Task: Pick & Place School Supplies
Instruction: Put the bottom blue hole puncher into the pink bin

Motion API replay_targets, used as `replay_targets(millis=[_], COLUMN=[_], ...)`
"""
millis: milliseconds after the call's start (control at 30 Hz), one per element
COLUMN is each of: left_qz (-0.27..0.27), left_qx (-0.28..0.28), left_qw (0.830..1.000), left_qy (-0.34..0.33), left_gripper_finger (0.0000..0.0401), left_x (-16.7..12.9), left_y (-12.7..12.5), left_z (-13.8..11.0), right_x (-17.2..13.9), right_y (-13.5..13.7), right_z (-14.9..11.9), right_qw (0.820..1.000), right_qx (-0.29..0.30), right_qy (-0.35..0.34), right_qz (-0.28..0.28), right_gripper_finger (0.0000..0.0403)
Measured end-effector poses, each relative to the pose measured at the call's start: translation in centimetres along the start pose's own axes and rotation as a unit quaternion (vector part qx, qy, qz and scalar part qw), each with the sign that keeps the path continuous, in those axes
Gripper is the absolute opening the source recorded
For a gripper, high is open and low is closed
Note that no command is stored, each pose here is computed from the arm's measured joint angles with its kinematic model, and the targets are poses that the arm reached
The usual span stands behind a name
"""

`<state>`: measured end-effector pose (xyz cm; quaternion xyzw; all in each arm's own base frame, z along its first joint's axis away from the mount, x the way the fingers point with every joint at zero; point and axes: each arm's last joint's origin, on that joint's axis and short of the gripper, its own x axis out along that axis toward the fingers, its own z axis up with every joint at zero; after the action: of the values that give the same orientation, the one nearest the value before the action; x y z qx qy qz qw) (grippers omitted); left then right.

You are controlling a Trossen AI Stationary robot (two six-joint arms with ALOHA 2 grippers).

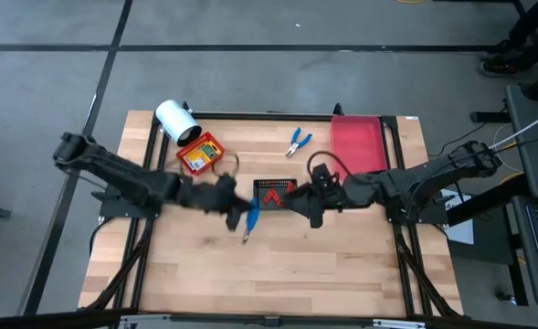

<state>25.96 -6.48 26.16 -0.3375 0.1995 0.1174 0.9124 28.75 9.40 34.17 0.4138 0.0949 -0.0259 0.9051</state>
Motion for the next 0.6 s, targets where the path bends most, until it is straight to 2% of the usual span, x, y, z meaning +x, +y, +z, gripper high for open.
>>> replay_targets(millis=[100, 233, 600], left_qz=[-0.055, -0.111, -0.141], left_qx=[0.005, 0.004, -0.008], left_qw=[0.997, 0.99, 0.984], left_qy=[-0.051, -0.083, -0.11], left_gripper_finger=[0.0029, 0.0029, 0.0029], left_x=[-0.3, -0.4, 0.3], left_y=[0.3, 0.7, 1.4], left_z=[2.8, 5.1, 6.6], right_x=[0.2, 0.3, 0.6], right_y=[0.1, 0.0, -0.7], right_z=[0.8, 1.3, 2.3], right_qw=[0.999, 0.998, 0.998], right_qx=[-0.026, -0.043, -0.056], right_qy=[0.008, 0.001, -0.016], right_qz=[0.043, 0.052, 0.04], right_gripper_finger=[0.0168, 0.0168, 0.0168])
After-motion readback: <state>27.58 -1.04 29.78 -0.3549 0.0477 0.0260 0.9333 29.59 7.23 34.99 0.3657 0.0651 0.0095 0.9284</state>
